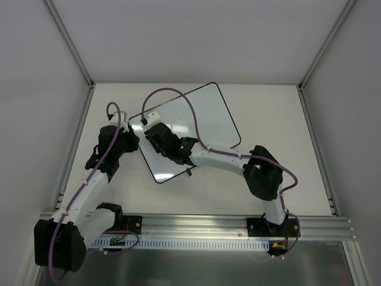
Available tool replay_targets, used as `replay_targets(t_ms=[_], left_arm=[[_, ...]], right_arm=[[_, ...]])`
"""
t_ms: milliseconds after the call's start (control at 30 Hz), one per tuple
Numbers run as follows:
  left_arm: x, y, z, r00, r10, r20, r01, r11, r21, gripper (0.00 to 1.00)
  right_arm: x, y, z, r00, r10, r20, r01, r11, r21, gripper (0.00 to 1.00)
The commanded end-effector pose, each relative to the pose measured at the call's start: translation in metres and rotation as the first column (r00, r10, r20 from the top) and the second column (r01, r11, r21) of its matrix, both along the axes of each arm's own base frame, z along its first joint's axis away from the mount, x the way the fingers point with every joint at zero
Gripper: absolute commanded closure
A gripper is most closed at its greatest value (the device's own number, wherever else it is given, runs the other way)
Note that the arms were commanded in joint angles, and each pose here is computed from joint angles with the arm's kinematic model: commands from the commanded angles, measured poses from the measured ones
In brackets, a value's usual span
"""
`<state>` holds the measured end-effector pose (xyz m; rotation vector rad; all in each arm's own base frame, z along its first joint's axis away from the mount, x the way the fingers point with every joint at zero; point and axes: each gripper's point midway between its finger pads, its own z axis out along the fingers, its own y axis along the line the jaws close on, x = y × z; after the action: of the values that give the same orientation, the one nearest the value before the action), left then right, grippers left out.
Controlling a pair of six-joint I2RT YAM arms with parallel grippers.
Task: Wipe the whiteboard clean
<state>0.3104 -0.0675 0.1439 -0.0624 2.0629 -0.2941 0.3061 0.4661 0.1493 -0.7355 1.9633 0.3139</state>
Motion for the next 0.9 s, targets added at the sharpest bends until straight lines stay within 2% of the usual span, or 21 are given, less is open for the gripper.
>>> replay_targets(t_ms=[0,133,333,433,700,867], left_arm=[[-0.013,-0.025,-0.01,0.991,-0.127,-0.05,0.126,0.992,-0.012,1.0],[-0.014,-0.025,-0.01,0.99,-0.131,-0.049,0.131,0.991,-0.01,1.0],[-0.015,-0.026,-0.008,0.99,-0.135,-0.041,0.135,0.991,-0.007,1.0],[-0.016,-0.026,-0.008,0.99,-0.139,-0.037,0.138,0.99,-0.003,1.0],[-0.017,-0.027,-0.01,0.988,-0.147,-0.038,0.148,0.989,0.018,1.0],[-0.018,-0.03,-0.01,0.987,-0.156,-0.033,0.157,0.987,0.034,1.0]], right_arm=[[0.007,-0.016,-0.016,0.999,-0.051,-0.015,0.05,0.997,-0.053,1.0],[0.037,-0.059,-0.003,0.981,-0.185,0.059,0.191,0.976,-0.104,1.0],[0.075,-0.136,0.03,0.891,-0.42,0.174,0.44,0.893,-0.095,1.0],[0.085,-0.146,0.034,0.881,-0.444,0.162,0.46,0.885,-0.076,1.0],[0.081,-0.092,0.033,0.94,-0.328,0.097,0.333,0.942,-0.035,1.0],[0.055,-0.042,0.015,0.976,-0.21,0.052,0.213,0.975,-0.055,1.0]])
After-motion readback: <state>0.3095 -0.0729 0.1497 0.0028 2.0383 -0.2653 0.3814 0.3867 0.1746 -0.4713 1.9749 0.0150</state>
